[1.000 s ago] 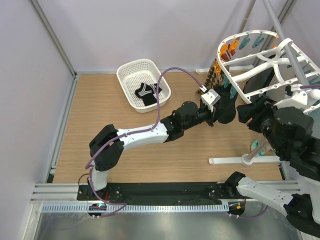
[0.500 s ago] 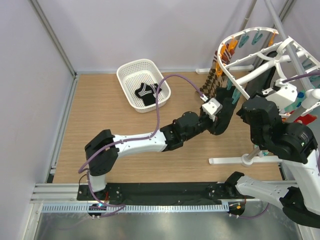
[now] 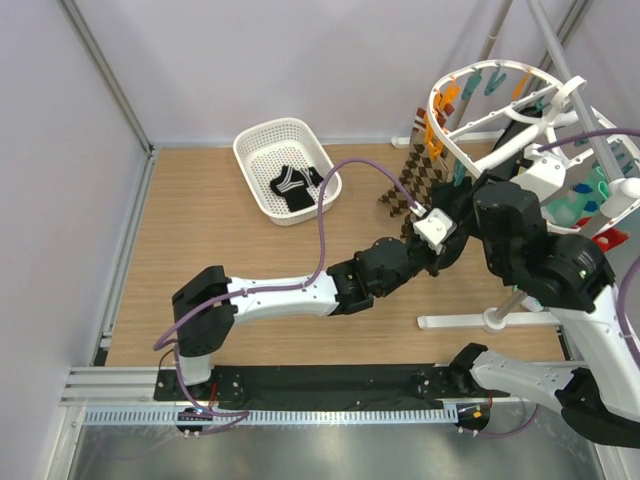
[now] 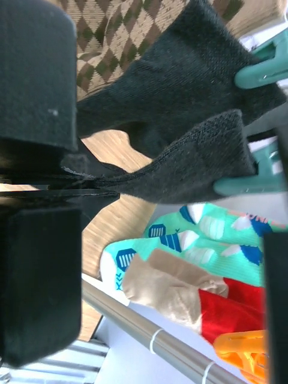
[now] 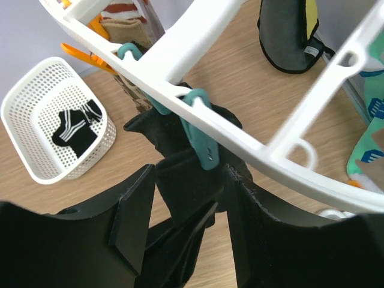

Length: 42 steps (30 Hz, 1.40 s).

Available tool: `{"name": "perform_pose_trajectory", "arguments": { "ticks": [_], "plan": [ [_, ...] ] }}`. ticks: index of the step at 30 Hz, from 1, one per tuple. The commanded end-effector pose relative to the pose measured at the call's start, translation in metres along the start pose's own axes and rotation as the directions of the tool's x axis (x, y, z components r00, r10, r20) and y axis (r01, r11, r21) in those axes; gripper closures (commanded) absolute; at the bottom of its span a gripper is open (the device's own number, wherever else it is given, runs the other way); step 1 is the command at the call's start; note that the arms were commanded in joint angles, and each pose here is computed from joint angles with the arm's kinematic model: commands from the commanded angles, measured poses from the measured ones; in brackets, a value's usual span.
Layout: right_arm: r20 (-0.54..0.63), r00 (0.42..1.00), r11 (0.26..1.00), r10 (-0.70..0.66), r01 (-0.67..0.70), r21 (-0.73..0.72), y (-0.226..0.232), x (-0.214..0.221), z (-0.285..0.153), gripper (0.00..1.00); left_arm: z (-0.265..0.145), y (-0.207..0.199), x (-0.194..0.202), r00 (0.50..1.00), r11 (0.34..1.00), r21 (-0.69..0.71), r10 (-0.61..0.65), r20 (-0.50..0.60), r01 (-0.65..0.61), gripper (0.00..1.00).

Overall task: Remove the socks clipped to the hanger
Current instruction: Remove the sock from the hanger.

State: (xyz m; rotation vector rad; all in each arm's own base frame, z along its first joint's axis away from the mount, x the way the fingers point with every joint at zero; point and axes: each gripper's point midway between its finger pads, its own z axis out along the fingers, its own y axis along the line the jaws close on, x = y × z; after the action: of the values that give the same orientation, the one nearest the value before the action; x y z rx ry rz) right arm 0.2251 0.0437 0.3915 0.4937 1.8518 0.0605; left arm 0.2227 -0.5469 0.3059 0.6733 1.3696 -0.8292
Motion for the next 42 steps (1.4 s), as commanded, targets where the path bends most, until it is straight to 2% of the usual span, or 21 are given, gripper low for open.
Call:
{"name": "perform_pose_trajectory", "arguments": {
  "ticks": [1, 11, 28, 37, 42],
  "plan": [
    [0.049, 0.998, 0.999, 0.044, -0.045, 0.017, 0.007, -0.017, 0.002, 0.44, 0.004, 0.008, -0.032, 0.996, 0.998, -0.067, 0.000, 0.085, 0.006, 1.00],
    [0.093, 0.996, 0.987, 0.012, -0.027, 0.159, -0.003, -0.024, 0.013, 0.46, 0.001, 0.016, -0.031, 0.995, 0.988, -0.157, 0.026, 0.101, -0.010, 1.00],
    [0.136, 0.990, 0.950, -0.036, -0.008, 0.312, -0.008, -0.028, 0.025, 0.47, -0.005, 0.025, -0.030, 0.992, 0.966, -0.256, 0.070, 0.109, -0.040, 1.00],
    [0.147, 0.988, 0.932, -0.046, -0.011, 0.361, -0.017, -0.034, 0.023, 0.49, -0.002, 0.029, -0.020, 0.990, 0.937, -0.338, 0.118, 0.080, -0.085, 1.00],
    [0.153, 0.986, 0.924, -0.060, -0.003, 0.383, -0.022, -0.032, 0.023, 0.49, -0.003, 0.028, -0.018, 0.990, 0.939, -0.335, 0.110, 0.082, -0.077, 1.00]
  ]
}}
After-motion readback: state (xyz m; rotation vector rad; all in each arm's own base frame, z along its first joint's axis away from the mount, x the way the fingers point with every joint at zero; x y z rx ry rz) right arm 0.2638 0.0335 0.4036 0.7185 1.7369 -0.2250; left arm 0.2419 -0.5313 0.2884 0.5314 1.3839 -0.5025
